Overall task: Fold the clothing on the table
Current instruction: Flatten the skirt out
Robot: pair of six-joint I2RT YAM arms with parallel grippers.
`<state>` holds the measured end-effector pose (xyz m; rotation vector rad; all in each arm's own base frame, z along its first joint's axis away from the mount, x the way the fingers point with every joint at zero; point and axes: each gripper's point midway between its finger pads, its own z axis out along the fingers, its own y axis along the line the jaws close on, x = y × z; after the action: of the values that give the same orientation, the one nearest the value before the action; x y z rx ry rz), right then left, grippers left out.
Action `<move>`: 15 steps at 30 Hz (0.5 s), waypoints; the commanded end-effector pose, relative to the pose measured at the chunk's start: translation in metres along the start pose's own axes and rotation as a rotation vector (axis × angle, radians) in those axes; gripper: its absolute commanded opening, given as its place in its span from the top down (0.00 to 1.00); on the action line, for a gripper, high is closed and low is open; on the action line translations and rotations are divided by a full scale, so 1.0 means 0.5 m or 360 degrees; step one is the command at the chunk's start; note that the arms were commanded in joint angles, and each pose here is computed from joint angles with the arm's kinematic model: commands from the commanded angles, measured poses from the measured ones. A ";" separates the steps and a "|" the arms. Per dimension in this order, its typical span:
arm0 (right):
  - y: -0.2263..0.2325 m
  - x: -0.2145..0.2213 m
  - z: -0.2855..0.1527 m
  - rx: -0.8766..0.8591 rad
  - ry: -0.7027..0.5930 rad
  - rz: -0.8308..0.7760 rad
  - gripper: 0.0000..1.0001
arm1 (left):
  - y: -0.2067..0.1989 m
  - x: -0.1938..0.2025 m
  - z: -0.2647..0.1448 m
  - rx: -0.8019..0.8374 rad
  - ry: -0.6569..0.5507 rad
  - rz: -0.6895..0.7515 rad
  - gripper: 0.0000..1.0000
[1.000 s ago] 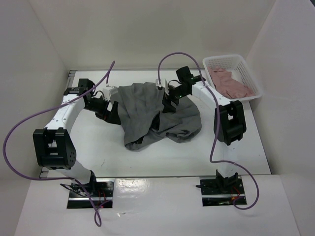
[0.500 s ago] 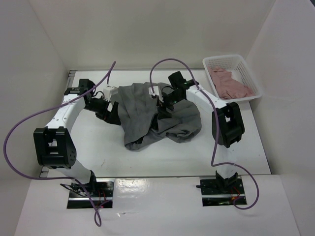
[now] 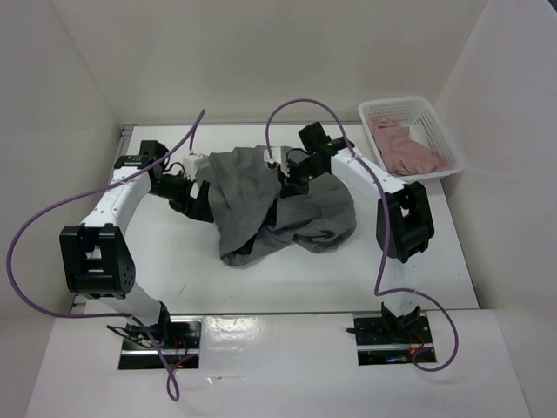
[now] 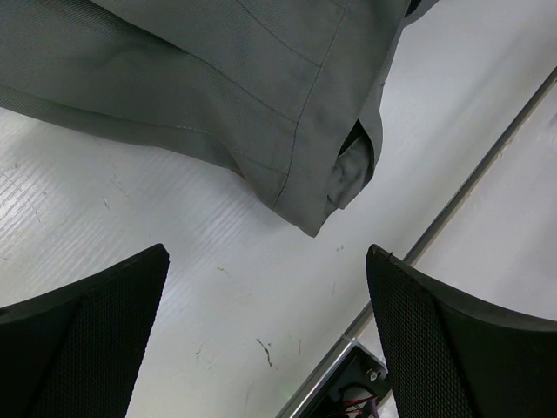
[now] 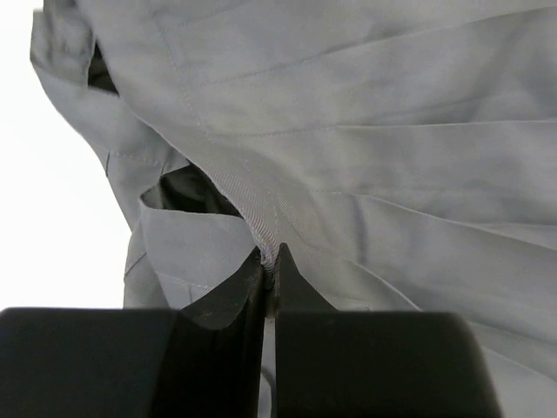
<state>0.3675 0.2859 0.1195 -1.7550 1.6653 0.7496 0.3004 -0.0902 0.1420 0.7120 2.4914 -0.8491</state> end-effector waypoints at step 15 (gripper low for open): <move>0.032 -0.506 -0.367 0.0892 -0.0446 -0.0132 1.00 | -0.022 -0.018 0.000 0.0103 -0.0073 0.0065 0.00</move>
<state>0.3467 0.3249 0.3992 -1.3670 1.3920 0.4647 0.2999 -0.0940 0.1446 0.7128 2.4738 -0.8807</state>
